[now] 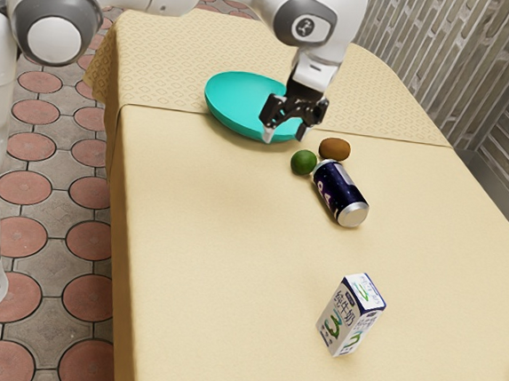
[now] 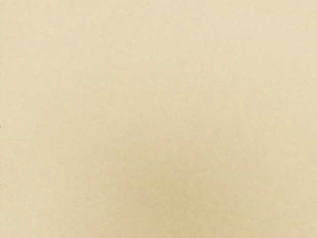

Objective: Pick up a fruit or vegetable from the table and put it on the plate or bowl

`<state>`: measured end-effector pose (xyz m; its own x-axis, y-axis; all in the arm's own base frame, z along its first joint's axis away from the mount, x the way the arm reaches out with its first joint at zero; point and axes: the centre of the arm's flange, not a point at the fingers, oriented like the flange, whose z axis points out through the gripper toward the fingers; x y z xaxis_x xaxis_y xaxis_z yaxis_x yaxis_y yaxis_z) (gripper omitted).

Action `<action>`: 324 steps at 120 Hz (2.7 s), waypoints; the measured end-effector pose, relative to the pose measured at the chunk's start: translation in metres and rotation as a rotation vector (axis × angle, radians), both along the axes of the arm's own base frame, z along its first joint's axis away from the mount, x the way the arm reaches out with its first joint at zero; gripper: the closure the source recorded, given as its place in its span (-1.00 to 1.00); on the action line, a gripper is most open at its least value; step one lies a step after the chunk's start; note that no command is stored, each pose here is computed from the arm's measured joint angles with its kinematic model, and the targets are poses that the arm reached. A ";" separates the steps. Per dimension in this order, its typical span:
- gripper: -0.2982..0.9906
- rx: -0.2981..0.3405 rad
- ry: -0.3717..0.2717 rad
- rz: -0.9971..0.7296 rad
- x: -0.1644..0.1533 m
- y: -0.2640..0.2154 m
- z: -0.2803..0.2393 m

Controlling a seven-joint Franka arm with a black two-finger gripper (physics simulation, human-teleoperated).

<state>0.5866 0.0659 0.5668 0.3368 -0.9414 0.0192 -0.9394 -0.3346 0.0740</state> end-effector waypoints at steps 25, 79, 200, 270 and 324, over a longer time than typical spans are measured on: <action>-0.50 0.012 -0.004 0.000 0.006 0.017 -0.012; -0.50 0.097 -0.022 0.015 0.002 0.037 0.010; -0.50 0.151 -0.094 -0.278 -0.029 -0.089 0.039; -0.50 0.182 -0.085 -0.067 -0.013 -0.003 0.002; -0.50 0.081 -0.102 0.005 0.009 -0.007 -0.019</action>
<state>0.5957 0.0590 0.5481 0.3419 -0.9395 -0.0222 -0.9389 -0.3405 -0.0495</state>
